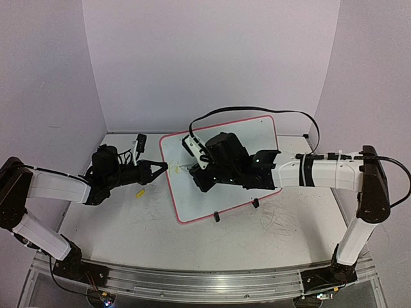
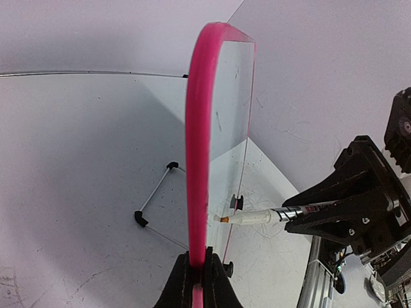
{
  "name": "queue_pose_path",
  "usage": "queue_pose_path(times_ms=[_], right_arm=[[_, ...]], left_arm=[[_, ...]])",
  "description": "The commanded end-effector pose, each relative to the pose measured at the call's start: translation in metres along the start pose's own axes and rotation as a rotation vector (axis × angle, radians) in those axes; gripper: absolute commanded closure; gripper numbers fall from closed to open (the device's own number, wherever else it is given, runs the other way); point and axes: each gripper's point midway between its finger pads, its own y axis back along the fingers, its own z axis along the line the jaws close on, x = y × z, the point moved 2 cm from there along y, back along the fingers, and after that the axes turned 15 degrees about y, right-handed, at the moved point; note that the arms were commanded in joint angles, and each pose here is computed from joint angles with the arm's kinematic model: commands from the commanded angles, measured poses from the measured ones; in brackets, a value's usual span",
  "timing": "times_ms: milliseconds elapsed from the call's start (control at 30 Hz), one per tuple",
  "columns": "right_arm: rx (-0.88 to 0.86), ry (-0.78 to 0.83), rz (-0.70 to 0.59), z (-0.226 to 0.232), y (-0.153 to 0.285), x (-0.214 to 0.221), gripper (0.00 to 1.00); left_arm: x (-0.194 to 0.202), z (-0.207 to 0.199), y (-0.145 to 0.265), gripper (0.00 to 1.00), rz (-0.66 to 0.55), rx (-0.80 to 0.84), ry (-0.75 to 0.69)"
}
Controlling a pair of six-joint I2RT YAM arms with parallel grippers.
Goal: Write a sentence on the whiteboard
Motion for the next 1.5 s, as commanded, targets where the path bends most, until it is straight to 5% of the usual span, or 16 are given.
queue_pose_path(times_ms=[0, 667, 1067, 1467], right_arm=[[0.041, -0.03, 0.001, -0.009, 0.002, -0.004, 1.0], [0.001, -0.041, 0.05, 0.005, 0.005, 0.018, 1.0], [0.004, -0.089, -0.099, -0.01, 0.033, -0.032, 1.0], [0.025, -0.074, -0.091, -0.021, 0.02, -0.033, 1.0]], left_arm=[[-0.014, -0.022, 0.003, 1.0, -0.031, 0.064, -0.065], [-0.013, -0.022, 0.004, 1.0, -0.032, 0.062, -0.065], [-0.014, -0.022, 0.004, 1.0, -0.032, 0.063, -0.064], [-0.014, -0.022, 0.005, 1.0, -0.034, 0.061, -0.064]])
